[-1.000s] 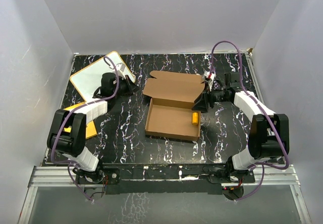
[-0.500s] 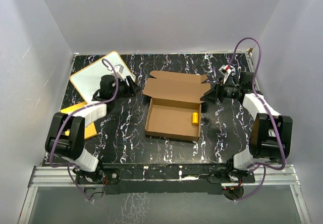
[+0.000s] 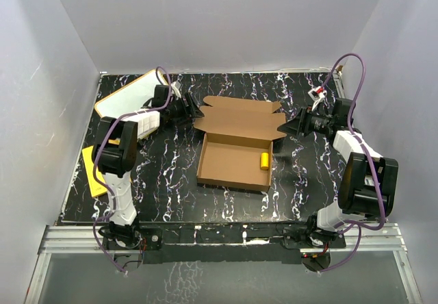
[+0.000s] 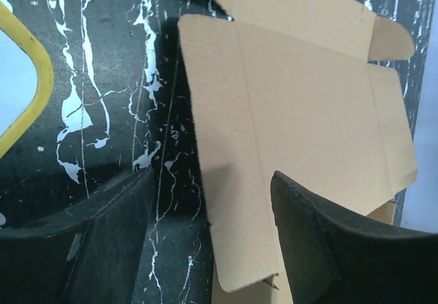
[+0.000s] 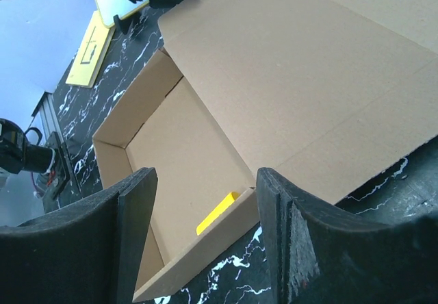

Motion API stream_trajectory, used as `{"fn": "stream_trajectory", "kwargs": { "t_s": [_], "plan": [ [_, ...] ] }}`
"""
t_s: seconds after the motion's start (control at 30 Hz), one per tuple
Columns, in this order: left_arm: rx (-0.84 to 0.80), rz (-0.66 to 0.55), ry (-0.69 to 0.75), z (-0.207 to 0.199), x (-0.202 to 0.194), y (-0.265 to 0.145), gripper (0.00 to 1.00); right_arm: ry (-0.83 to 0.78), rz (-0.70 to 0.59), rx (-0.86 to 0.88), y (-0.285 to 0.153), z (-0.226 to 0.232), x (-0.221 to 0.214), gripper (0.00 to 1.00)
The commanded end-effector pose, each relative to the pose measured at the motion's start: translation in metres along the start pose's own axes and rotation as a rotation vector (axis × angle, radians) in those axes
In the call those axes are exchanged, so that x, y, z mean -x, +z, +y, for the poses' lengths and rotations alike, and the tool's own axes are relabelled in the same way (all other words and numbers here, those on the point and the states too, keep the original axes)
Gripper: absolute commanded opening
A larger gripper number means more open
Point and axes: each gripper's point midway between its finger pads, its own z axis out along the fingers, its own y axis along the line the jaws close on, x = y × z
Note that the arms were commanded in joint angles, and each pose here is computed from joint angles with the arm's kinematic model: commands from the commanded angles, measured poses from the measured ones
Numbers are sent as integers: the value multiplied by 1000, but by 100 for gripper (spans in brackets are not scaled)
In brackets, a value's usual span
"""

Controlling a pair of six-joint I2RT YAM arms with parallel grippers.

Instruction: Fold the paper box

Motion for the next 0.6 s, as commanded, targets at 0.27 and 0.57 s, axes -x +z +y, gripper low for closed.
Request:
{"fn": "stream_trajectory", "kwargs": {
  "t_s": [0.27,0.57],
  "plan": [
    [-92,64,-70,-20,-2,14,47,-2,-21,33,2,1,4,65],
    [-193,-41,52,-36,3,-3,0,-13,-23,51,1,4,6,65]
  ]
}}
